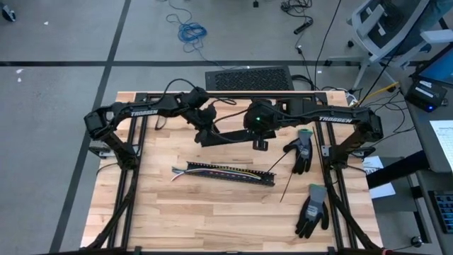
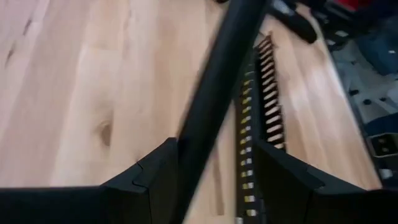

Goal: Ziptie cables
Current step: Close the black cable duct cover

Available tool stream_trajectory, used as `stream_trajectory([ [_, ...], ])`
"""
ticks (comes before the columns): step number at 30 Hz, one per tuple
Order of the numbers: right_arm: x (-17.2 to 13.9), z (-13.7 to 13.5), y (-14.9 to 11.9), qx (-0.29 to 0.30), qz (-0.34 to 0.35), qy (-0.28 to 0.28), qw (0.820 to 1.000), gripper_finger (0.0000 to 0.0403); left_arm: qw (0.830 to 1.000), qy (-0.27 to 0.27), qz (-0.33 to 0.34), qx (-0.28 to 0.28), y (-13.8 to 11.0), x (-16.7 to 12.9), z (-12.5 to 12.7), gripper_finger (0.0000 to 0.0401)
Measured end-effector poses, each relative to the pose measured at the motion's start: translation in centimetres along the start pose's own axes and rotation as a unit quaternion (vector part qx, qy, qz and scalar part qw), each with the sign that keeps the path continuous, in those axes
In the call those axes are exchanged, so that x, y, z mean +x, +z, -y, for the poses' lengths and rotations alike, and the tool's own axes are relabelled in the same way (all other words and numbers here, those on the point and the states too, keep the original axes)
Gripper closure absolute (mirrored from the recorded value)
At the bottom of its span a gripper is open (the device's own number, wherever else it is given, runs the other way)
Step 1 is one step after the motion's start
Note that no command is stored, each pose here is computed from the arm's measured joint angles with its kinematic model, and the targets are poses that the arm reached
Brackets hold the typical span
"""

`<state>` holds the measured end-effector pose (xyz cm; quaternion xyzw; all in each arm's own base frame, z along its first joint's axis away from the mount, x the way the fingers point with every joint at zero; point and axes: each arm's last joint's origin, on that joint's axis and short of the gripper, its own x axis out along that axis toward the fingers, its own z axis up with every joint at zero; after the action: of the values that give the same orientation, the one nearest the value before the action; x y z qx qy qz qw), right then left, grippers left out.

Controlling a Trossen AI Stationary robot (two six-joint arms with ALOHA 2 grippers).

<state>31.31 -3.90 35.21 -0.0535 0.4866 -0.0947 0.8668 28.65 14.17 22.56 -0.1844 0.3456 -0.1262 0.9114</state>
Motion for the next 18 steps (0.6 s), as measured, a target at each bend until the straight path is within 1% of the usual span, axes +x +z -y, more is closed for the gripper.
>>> stream_trajectory([
  [2,-0.4,0.1,0.3,0.002,0.01,0.0,1.0,0.0402,1.0,0.014,-0.004,-0.001,-0.1,0.1,-0.2,0.0203],
  [5,-0.8,0.2,0.6,0.002,0.023,-0.001,1.0,0.0402,1.0,0.017,-0.005,0.008,-0.1,0.4,-0.5,0.0203],
  [9,-0.8,0.2,0.9,-0.006,0.034,-0.005,0.999,0.0402,1.0,0.011,-0.015,0.004,-0.4,0.9,-0.6,0.0203],
  [11,-0.9,0.2,0.9,-0.007,0.036,-0.007,0.999,0.0402,1.0,-0.004,-0.017,0.005,-0.5,1.2,-0.5,0.0203],
  [14,-0.9,0.2,0.9,-0.007,0.036,-0.007,0.999,0.0402,0.999,-0.022,-0.021,0.041,-0.5,1.6,0.0,0.0206],
  [16,-0.9,0.2,0.9,-0.007,0.036,-0.007,0.999,0.0402,0.997,-0.024,-0.027,0.065,-0.5,2.0,0.4,0.0215],
  [17,-0.9,0.2,0.9,-0.007,0.036,-0.007,0.999,0.0402,0.997,-0.011,-0.032,0.072,-0.5,2.2,0.5,0.022],
  [18,-0.9,0.2,0.9,-0.007,0.036,-0.007,0.999,0.0403,0.996,0.016,-0.039,0.083,-0.5,2.3,0.5,0.0224],
])
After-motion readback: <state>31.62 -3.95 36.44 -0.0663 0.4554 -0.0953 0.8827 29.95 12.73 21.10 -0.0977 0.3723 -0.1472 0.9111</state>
